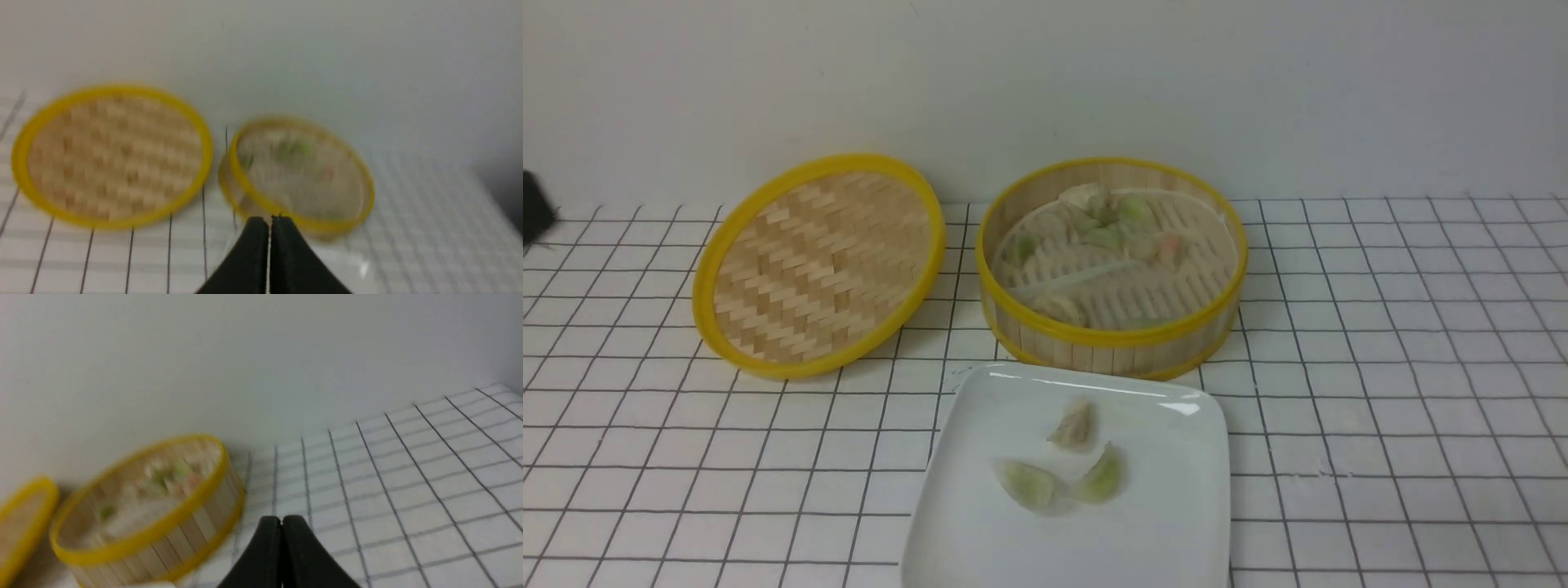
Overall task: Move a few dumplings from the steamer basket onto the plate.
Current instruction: Use the left arm to grab a dumpling from the steamer
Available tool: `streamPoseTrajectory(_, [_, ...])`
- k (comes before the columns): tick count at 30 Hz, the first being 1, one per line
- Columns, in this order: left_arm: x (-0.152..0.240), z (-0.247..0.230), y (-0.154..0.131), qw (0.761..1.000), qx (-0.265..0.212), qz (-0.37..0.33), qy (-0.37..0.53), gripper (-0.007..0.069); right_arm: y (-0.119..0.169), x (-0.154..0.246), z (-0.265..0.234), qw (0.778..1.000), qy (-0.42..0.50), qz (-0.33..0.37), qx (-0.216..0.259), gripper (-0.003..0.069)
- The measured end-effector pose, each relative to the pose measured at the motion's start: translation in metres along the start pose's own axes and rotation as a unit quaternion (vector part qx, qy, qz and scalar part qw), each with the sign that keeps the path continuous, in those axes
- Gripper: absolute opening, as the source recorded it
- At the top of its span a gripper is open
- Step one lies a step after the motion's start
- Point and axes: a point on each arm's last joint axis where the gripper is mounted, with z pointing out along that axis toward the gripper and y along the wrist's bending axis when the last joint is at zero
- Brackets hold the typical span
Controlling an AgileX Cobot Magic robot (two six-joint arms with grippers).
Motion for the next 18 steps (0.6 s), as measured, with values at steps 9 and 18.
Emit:
streamPoseTrajectory(9, [-0.002,0.142,0.011,0.947,-0.005,0.068,0.314,-0.0006,0.003,-0.015,-0.001,0.991,-0.081,0.104,-0.022,-0.0015])
streamPoseTrajectory(18, [-0.015,0.223,-0.052,0.923,0.034,0.188,0.333,-0.0006,0.039,-0.047,-0.006,0.987,0.138,0.082,-0.030,-0.0015])
